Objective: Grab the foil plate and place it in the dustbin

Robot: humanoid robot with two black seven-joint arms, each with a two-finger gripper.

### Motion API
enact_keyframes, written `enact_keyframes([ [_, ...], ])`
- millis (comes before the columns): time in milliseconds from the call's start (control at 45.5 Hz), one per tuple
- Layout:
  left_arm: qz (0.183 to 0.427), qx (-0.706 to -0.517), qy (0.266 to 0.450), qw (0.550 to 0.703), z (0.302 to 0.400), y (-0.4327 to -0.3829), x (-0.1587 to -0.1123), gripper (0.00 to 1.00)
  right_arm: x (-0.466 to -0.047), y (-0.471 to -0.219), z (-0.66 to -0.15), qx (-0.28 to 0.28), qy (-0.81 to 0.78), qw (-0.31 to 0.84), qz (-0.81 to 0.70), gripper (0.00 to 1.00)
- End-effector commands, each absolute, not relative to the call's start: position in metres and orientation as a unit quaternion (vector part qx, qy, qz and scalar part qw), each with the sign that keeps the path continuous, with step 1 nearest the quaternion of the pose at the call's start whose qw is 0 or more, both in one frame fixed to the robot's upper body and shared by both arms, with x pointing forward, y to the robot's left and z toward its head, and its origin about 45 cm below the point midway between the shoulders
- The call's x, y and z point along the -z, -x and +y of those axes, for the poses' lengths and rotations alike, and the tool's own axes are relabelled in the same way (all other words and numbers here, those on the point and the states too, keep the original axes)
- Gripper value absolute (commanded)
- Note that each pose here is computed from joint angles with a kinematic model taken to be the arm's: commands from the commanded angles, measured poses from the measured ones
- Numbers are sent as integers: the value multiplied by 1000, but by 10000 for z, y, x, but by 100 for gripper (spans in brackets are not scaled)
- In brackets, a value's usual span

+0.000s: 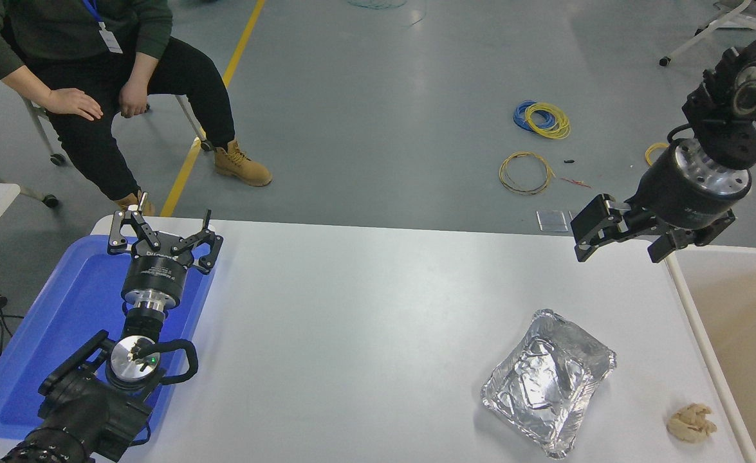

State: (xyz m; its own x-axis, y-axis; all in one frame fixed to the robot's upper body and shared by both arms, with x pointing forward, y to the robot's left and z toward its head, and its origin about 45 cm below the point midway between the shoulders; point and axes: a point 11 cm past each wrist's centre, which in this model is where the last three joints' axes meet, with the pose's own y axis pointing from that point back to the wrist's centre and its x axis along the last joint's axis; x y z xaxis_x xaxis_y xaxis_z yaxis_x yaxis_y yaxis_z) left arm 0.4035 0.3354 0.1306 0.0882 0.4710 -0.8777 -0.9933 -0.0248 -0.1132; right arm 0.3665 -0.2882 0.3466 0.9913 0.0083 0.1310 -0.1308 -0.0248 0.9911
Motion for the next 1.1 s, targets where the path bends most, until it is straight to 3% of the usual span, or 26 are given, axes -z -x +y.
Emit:
enact_keyframes([
  [0,325,-592,402,618,3355,-4035,-1305,100,-3399,-3667,-2883,-46,-715,696,-39,100],
  [462,325,-592,402,618,3353,-4035,-1304,100,-3364,-3798,-3067,-37,-707,703,-68,100],
  [1077,325,-592,402,619,3353,-4035,-1306,100,-3299,-3666,-3452,5,-701,707,-93,100],
])
